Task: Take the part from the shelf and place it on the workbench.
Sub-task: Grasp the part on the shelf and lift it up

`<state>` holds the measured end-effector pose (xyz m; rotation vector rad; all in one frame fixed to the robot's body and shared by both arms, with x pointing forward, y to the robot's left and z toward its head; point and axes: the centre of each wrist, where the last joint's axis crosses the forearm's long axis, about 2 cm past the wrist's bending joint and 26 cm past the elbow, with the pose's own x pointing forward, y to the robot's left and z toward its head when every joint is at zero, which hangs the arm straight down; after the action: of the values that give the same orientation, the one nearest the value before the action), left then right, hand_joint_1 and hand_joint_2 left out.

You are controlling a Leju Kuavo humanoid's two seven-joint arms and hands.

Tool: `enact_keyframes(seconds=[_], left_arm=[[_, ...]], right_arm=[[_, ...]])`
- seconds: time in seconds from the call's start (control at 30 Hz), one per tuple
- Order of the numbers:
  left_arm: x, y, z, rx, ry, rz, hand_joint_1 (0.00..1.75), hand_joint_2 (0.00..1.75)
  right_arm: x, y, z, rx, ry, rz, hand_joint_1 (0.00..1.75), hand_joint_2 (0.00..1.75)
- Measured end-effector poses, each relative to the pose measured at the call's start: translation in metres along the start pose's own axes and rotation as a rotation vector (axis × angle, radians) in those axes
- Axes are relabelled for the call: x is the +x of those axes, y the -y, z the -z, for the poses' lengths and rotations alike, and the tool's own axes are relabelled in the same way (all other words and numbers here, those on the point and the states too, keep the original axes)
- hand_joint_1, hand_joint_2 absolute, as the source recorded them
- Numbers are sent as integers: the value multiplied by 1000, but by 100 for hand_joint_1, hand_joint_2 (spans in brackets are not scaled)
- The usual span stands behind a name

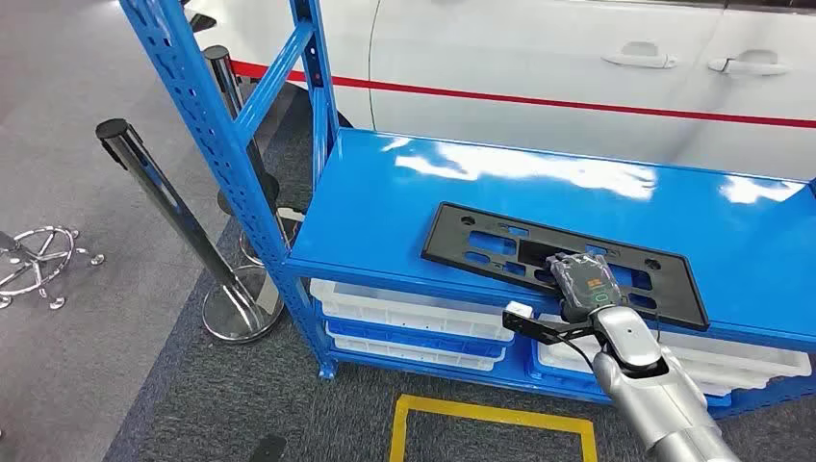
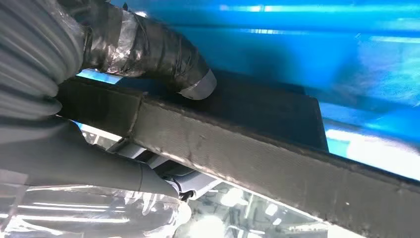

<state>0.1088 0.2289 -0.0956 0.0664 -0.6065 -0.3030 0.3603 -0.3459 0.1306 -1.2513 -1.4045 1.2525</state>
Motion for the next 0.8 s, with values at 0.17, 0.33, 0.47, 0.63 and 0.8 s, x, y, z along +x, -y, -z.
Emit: enact_keyframes(seconds=[0.17, 0.33, 0.47, 0.63, 0.8], left_arm=[[0, 0, 0, 2, -1, 1, 0, 0], [-1, 1, -1, 2, -4, -1, 0, 0], [-1, 1, -1, 6, -4, -3, 0, 0], [-2, 2, -1, 16, 2, -18, 0, 44], [-5, 3, -2, 25, 27, -34, 0, 175]], right_arm=[[4, 1, 4, -5, 6, 6, 175, 175], [9, 0, 7, -2, 8, 15, 175, 175], [11, -1, 7, -20, 0, 22, 175, 175], [19, 1, -3, -119, -2, 67, 175, 175], [31, 24, -16, -251, 28, 134, 175, 175]])
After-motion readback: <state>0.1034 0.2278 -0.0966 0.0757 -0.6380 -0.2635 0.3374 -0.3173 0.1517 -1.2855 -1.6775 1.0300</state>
